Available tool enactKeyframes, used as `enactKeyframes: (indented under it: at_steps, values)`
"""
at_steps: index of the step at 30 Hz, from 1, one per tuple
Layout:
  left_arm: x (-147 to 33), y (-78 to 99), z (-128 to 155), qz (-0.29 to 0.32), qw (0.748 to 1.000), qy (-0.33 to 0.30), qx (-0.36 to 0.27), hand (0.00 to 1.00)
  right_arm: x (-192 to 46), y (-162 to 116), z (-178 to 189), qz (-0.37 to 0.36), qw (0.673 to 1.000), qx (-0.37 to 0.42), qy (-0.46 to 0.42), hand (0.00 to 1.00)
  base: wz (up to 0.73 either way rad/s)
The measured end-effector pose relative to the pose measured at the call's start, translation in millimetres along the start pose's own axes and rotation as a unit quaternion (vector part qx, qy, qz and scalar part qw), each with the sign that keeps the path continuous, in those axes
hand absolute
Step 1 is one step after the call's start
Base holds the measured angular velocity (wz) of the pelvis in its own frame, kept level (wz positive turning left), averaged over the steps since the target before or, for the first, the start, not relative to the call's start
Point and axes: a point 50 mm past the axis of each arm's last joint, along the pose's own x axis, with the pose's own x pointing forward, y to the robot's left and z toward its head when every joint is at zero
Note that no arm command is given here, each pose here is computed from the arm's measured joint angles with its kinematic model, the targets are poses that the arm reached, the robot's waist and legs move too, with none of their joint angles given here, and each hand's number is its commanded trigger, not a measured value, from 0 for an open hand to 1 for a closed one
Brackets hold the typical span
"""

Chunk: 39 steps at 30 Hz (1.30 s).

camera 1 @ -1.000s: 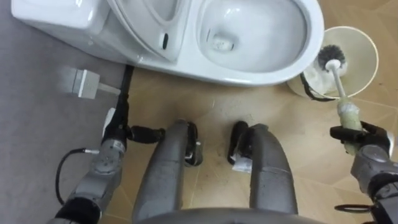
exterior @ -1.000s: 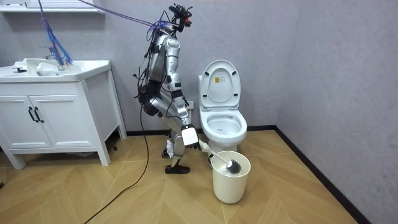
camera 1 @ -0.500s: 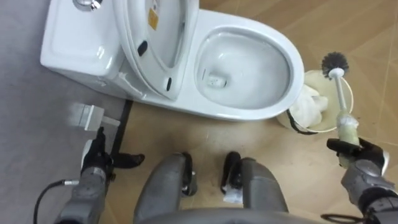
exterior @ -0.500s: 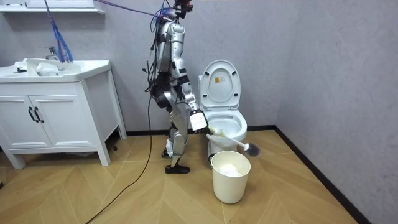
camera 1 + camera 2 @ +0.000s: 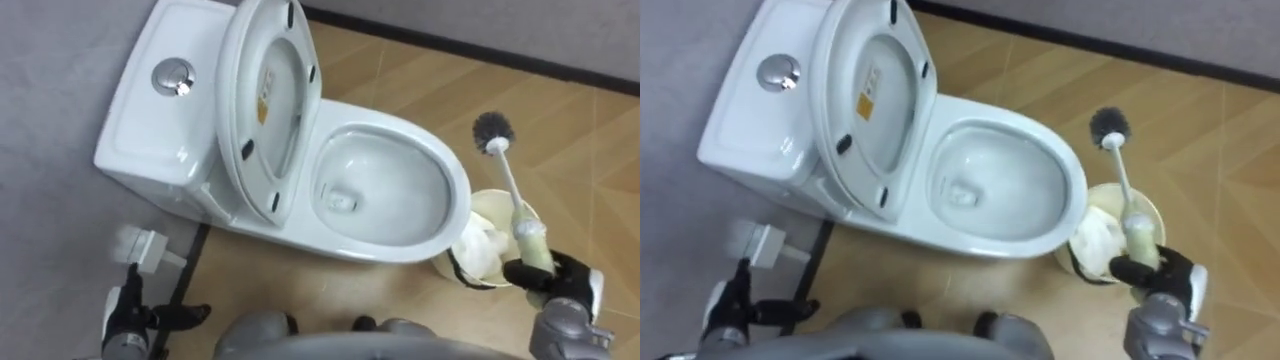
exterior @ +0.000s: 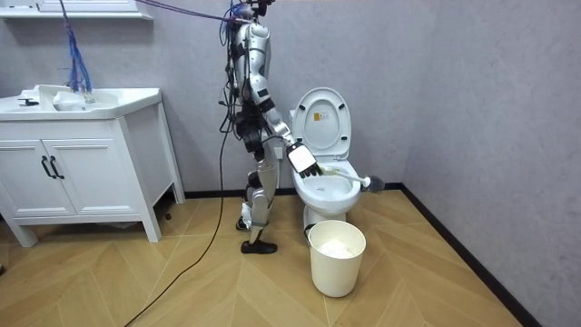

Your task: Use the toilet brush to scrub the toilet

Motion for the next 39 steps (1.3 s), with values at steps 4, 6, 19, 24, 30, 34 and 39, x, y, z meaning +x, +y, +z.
enactKeyframes:
  at_steps: [4,6,19,24,30,34,39]
  values:
    - [-9.3,4.9,5,0.043,0.997,-0.038,0.047,0.0,-4,4,4,0.017,0.996,-0.073,-0.049,1.0,0.08]
    - [-12.9,6.5,17,0.057,0.992,-0.078,0.083,0.0,-7,5,2,0.027,0.993,-0.098,-0.061,1.0,0.25]
    - [-46.7,21.3,109,0.214,0.905,-0.347,0.119,0.0,-26,12,-37,0.1,0.974,-0.192,-0.059,1.0,0.14]
    - [-55.6,29.5,134,0.257,0.861,-0.415,0.141,0.0,-24,-5,-63,0.093,0.973,-0.211,0.007,1.0,0.11]
    - [-64.0,34.5,161,0.287,0.813,-0.479,0.164,0.0,-27,-18,-89,0.092,0.964,-0.241,0.072,1.0,-0.02]
    - [-65.3,31.2,166,0.285,0.804,-0.493,0.172,0.0,-29,-19,-95,0.109,0.954,-0.266,0.083,1.0,-0.03]
    - [-63.4,12.4,163,0.236,0.816,-0.495,0.181,0.0,-25,-13,-89,0.136,0.947,-0.279,0.08,1.0,-0.05]
